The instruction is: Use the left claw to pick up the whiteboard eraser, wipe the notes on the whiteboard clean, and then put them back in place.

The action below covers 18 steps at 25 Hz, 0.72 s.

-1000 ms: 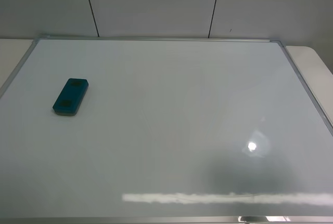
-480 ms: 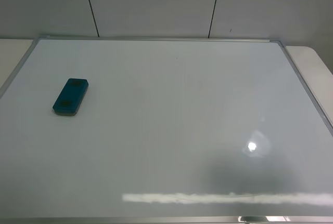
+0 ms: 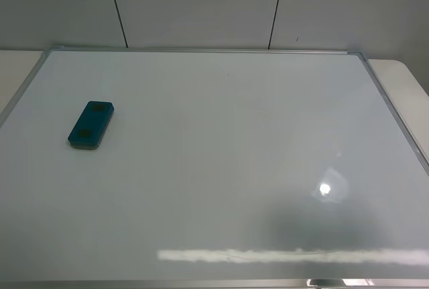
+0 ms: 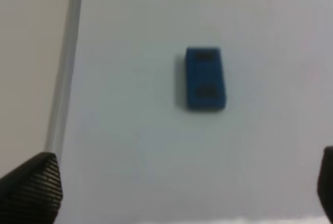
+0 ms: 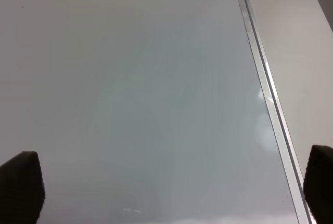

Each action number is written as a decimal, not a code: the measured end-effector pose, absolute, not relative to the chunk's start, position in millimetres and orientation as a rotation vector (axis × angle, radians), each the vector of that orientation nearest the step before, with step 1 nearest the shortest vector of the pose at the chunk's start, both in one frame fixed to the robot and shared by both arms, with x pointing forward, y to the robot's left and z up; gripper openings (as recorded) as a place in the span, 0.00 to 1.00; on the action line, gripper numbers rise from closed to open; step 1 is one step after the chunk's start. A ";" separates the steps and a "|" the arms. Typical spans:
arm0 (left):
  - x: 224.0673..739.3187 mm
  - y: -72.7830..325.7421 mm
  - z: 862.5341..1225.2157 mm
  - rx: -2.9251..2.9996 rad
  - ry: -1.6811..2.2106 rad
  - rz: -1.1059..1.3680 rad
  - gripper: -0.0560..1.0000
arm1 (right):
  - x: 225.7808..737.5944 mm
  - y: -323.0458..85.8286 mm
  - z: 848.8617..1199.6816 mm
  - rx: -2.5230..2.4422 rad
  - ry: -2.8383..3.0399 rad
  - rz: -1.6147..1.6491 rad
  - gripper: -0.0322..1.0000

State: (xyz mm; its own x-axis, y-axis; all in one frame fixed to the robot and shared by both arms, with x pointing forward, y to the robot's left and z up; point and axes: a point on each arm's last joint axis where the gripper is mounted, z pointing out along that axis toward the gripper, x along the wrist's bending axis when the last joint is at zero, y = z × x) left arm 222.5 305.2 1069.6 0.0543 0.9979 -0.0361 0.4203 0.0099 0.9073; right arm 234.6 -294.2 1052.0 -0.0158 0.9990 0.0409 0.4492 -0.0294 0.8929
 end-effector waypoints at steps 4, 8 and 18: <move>230.3 302.4 1055.8 1.525 1.541 0.892 0.99 | 234.6 -294.2 1052.0 1.562 1.547 0.998 0.99; 231.8 305.6 1055.1 1.529 1.549 0.948 0.99 | 234.6 -294.2 1052.0 1.562 1.547 0.998 0.99; 232.2 306.6 1054.3 1.528 1.560 0.964 0.99 | 234.6 -294.2 1052.0 1.562 1.547 0.998 0.99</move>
State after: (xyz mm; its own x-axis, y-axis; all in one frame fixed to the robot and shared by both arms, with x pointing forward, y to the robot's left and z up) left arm 232.2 306.6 1054.3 -0.0204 0.9998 -0.0012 0.4467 0.0101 0.8946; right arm 234.6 -294.2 1052.0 -0.0158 0.9990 0.0409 0.4492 -0.0294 0.8929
